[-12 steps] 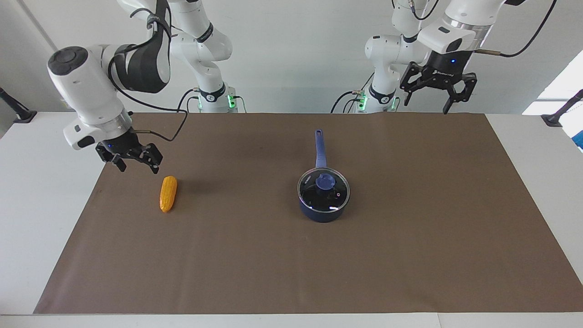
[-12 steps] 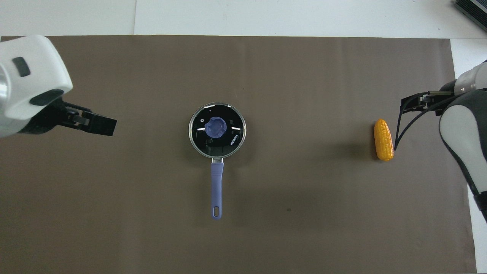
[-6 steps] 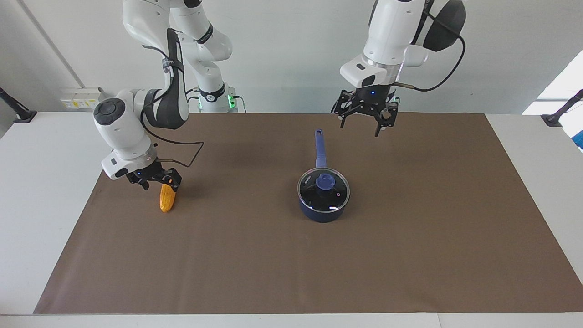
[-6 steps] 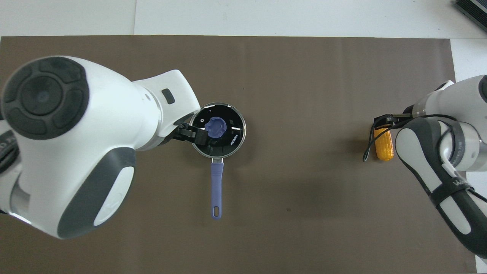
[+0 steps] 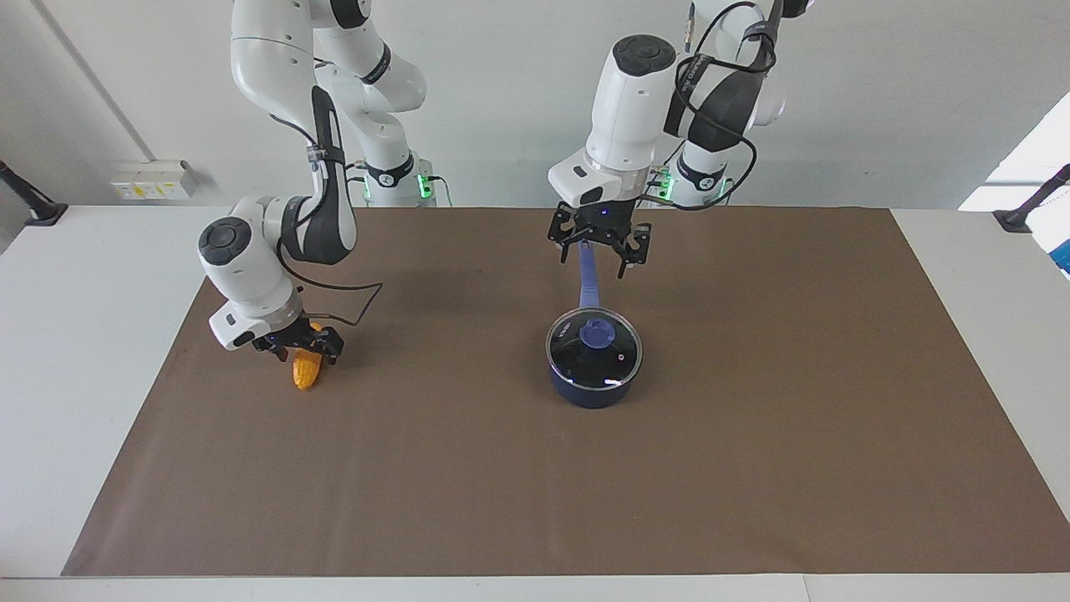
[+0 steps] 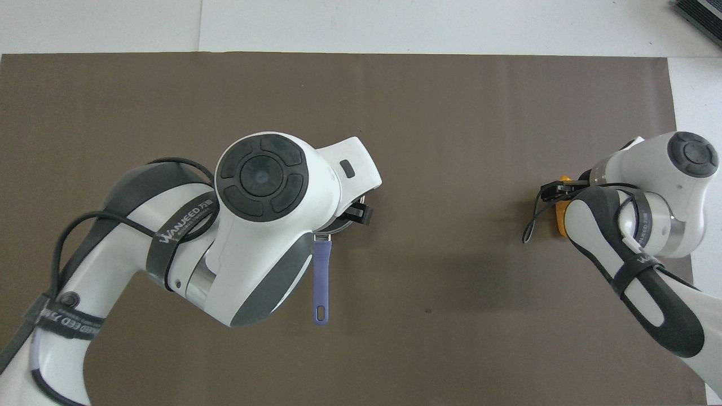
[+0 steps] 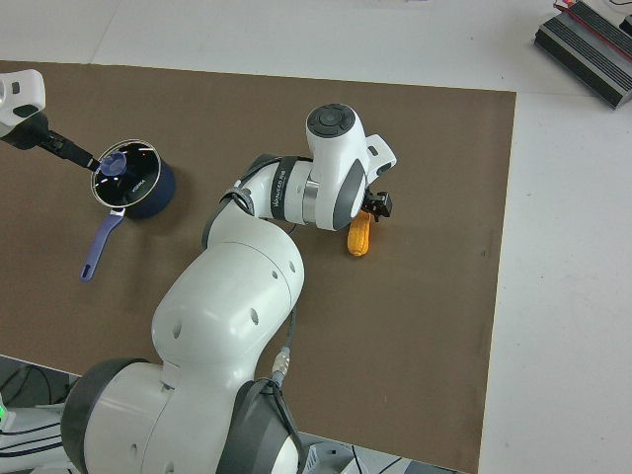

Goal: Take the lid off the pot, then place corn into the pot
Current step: 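Reach the left gripper to the lid knob while the right gripper reaches the corn, then grasp the lid knob with the left gripper while the right gripper grasps the corn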

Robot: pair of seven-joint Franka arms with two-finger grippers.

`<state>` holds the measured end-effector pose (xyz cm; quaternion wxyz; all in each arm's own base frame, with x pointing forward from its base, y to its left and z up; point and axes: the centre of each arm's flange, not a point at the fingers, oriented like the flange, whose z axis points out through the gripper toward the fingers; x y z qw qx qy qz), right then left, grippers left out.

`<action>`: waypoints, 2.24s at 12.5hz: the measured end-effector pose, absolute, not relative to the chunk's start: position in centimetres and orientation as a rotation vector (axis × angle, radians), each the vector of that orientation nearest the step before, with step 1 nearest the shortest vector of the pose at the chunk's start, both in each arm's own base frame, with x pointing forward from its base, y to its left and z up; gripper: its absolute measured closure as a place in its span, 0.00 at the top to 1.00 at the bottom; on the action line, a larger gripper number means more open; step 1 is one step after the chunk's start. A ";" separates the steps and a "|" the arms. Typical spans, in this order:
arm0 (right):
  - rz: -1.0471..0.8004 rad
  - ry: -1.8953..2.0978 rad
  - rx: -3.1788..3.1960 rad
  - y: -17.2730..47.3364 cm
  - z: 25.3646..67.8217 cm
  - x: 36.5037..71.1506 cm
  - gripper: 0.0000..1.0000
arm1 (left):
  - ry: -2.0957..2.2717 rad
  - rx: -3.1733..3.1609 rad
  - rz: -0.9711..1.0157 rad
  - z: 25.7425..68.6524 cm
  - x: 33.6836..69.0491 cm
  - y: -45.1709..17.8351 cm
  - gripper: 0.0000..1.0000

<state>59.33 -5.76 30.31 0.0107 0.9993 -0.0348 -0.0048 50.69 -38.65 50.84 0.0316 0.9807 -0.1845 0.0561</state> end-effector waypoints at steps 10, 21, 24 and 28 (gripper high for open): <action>0.009 -0.078 3.118 -6.1 30.9 59.8 0.39 | -0.603 3.076 0.259 41.6 53.7 -37.6 1.00; 0.034 -0.052 3.127 -4.9 45.7 60.2 0.39 | -0.670 3.082 0.318 40.3 53.7 -37.4 0.65; 0.049 -0.042 3.127 -4.5 47.4 60.1 0.39 | -0.679 3.083 0.323 40.3 53.7 -37.5 0.60; 0.064 -0.033 3.130 -4.1 49.7 59.3 0.39 | -0.681 3.083 0.324 40.3 53.7 -37.5 0.60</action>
